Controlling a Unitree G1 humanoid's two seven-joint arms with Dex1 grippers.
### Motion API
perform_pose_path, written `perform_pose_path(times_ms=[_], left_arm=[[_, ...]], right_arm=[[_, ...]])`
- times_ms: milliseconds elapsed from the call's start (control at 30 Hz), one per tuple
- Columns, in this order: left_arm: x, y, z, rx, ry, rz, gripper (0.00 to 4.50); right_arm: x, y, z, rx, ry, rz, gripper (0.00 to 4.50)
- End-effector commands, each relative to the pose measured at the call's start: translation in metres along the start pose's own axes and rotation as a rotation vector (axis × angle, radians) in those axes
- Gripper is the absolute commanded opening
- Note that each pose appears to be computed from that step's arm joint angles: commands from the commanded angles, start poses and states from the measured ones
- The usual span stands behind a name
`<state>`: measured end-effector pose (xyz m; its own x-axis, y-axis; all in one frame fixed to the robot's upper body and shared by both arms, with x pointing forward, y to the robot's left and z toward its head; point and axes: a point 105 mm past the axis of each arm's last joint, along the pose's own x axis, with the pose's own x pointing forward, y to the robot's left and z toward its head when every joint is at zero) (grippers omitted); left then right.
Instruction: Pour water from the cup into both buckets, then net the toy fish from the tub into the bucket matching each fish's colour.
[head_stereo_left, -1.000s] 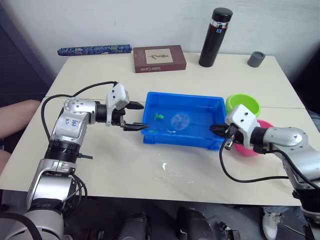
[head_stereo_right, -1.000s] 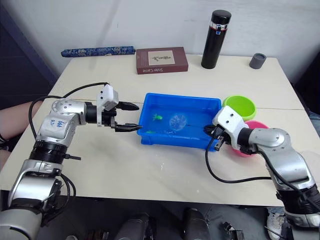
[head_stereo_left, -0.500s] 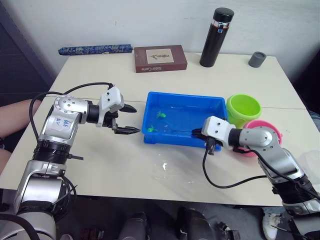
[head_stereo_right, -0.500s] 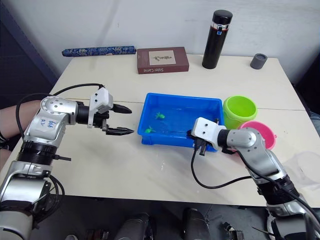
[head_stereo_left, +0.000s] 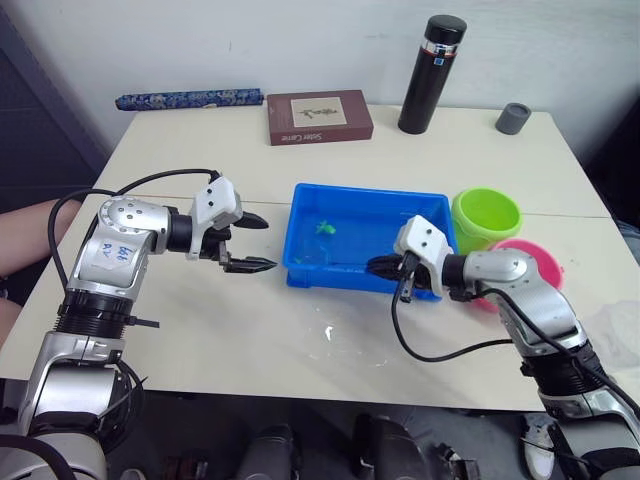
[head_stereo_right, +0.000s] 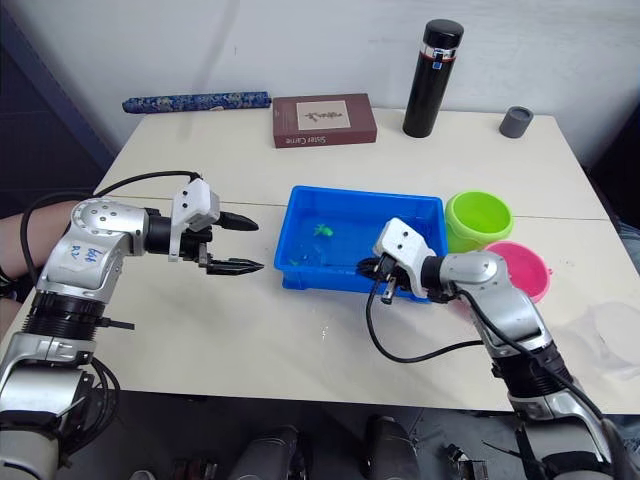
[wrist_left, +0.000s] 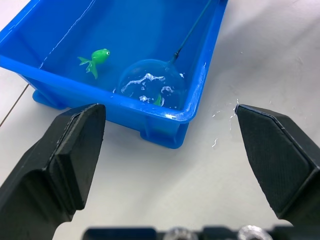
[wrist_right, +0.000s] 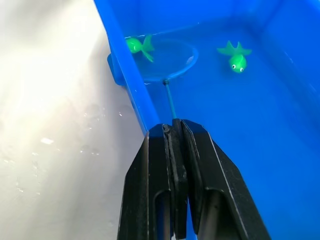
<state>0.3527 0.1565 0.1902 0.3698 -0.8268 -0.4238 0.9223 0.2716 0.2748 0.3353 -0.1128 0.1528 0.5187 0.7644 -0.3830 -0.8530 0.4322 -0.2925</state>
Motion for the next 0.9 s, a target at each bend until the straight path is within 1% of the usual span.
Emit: perform_pose_path(times_ms=[33, 67, 133, 267, 333, 567, 667, 733, 900], left_arm=[[-0.005, 0.004, 0.009, 0.031, -0.026, 0.026, 4.47], [-0.005, 0.004, 0.009, 0.031, -0.026, 0.027, 4.47], [-0.004, 0.004, 0.009, 0.032, -0.029, 0.026, 4.47], [-0.003, 0.003, 0.009, 0.034, -0.032, 0.023, 4.47], [-0.003, 0.003, 0.009, 0.035, -0.032, 0.023, 4.47], [-0.004, 0.003, 0.009, 0.036, -0.031, 0.029, 4.47], [-0.005, 0.004, 0.009, 0.038, -0.037, 0.038, 4.47], [-0.004, 0.005, 0.01, 0.037, -0.049, 0.044, 4.47], [0.005, 0.005, 0.02, 0.011, -0.127, 0.035, 4.47]], right_arm=[[-0.011, -0.009, 0.013, -0.022, -0.015, -0.013, 0.0], [-0.011, -0.009, 0.012, -0.012, -0.01, -0.009, 0.0], [-0.011, -0.015, 0.012, -0.063, 0.014, -0.03, 0.0], [-0.006, -0.022, -0.001, -0.327, 0.147, -0.027, 0.0], [-0.002, -0.019, -0.003, -0.345, 0.148, -0.002, 0.0], [0.007, -0.005, 0.013, -0.177, 0.035, 0.071, 0.0], [0.004, -0.009, 0.024, -0.01, -0.042, 0.05, 0.0], [-0.001, -0.011, 0.025, 0.053, -0.055, 0.027, 0.0], [-0.024, -0.013, 0.021, 0.202, -0.076, -0.02, 0.0]])
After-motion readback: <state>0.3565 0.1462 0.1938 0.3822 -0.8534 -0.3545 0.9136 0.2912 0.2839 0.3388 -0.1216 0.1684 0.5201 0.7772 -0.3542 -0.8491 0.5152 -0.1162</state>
